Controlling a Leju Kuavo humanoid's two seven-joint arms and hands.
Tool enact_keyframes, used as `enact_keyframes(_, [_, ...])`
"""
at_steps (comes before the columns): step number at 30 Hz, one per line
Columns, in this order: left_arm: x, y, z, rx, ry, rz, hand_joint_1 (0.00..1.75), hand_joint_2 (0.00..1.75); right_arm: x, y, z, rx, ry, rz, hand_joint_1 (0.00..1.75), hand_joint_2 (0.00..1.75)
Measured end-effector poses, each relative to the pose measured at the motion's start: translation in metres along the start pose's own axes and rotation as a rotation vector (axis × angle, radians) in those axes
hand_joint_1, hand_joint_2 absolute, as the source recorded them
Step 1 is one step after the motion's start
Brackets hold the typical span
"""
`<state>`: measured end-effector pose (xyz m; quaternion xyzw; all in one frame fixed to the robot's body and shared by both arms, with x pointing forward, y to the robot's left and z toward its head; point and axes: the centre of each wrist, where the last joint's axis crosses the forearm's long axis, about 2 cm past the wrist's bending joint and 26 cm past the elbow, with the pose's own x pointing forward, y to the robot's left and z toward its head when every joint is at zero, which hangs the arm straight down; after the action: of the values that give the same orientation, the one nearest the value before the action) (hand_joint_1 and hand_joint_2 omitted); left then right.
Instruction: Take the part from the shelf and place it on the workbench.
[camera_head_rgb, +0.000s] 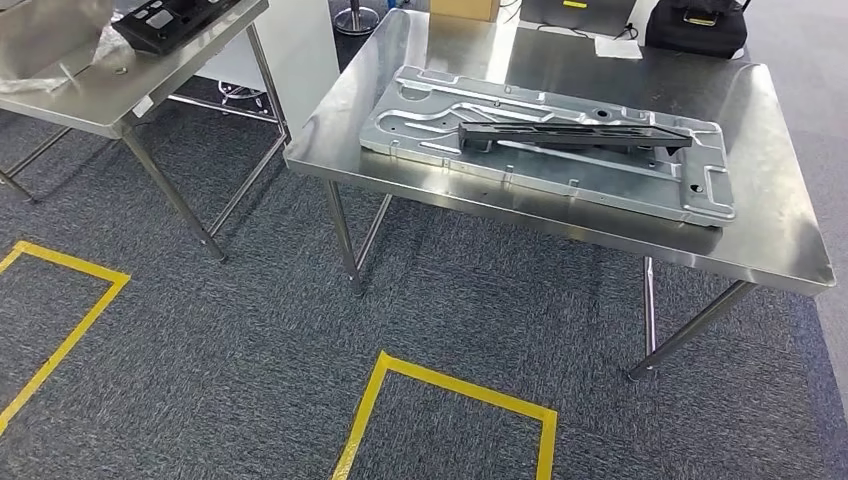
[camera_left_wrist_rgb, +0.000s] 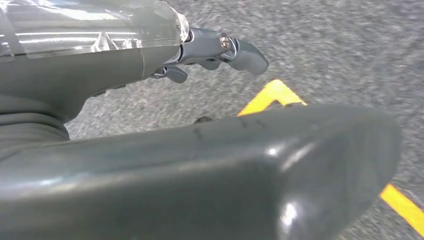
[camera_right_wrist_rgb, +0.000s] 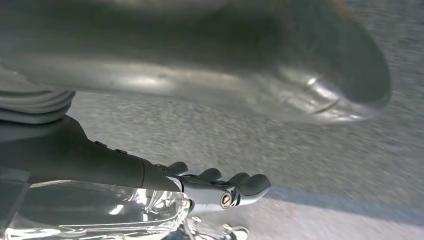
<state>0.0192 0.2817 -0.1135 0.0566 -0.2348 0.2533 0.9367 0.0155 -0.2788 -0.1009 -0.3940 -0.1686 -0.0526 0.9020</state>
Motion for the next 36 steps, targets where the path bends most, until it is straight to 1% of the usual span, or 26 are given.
enact_keyframes(6, [0.001,0.001,0.0,0.002,0.0,-0.002,0.0,0.0,-0.001,0.009,0.003,0.091,0.144,0.021,0.0,0.0])
enact_keyframes(9, [0.0,0.006,0.0,0.007,0.002,-0.008,0.0,0.0,-0.001,0.013,0.007,0.137,0.184,0.03,0.0,0.0])
enact_keyframes(16, [0.001,0.01,-0.001,0.008,0.007,-0.021,0.0,0.0,-0.003,0.017,0.01,0.212,0.156,0.033,0.0,0.0])
enact_keyframes(25, [0.003,0.018,-0.002,0.019,0.004,-0.03,0.0,0.0,0.004,0.022,0.011,0.282,0.113,0.039,0.0,0.0])
enact_keyframes(36, [0.007,0.019,-0.004,0.02,0.017,-0.037,0.0,0.0,0.0,0.027,0.016,0.405,0.189,0.058,0.0,0.0])
